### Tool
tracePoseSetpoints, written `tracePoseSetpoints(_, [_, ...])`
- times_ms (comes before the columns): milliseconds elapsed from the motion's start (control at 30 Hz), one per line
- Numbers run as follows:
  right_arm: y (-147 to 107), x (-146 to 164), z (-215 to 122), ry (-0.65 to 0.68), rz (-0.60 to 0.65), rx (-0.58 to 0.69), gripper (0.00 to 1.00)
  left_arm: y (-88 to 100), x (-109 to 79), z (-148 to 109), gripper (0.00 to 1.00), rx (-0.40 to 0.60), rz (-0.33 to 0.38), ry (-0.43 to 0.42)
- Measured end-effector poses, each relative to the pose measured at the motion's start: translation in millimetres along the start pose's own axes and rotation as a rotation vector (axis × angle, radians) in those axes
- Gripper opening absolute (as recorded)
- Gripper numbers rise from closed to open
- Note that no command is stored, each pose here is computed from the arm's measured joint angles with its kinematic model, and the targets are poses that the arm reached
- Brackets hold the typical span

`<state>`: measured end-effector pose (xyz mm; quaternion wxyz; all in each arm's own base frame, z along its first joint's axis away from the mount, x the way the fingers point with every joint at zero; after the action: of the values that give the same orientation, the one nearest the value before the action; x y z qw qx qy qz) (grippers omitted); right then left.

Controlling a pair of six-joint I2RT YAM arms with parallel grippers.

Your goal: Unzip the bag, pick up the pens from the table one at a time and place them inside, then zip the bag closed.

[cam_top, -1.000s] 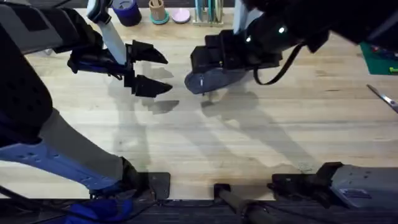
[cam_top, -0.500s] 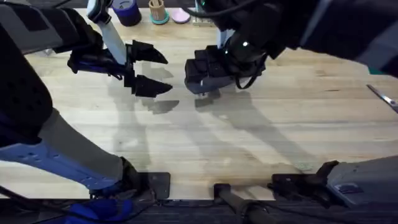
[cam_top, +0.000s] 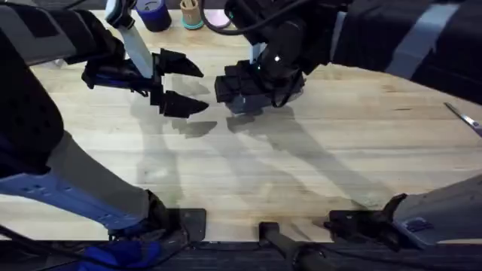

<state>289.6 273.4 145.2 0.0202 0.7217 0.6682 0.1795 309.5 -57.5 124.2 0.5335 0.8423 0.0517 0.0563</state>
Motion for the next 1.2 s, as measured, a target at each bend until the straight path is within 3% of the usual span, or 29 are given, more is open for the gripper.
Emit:
tracePoseSetpoints(533, [6.8, 11.0, 24.4, 0.017, -0.055, -0.013, 0.987, 0.1, 0.0, 0.0, 0.995, 0.0, 0.0, 0.0])
tracePoseSetpoints(933, [9.7, 15.0, 45.8, 0.012, -0.093, -0.014, 0.905, 0.0, 0.0, 0.0, 0.995, 0.0, 0.0, 0.0])
tracePoseSetpoints(1200, [18.2, 15.8, 46.7, 0.001, -0.107, -0.061, 0.906, 0.1, 0.0, 0.0, 0.995, 0.0, 0.0, 0.0])
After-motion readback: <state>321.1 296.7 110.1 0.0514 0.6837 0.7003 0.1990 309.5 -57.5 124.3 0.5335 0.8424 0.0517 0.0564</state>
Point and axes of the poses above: each hand's point on the last joint's axis, 136 mm out from that joint toward the fingers, its own z axis out along the fingers, its own x axis along the line the jaws close on, y = z × x, the point moved 1 cm from there along -z, back along the fingers, and after that the axes turned 14 degrees about z, right-handed, at the moved point
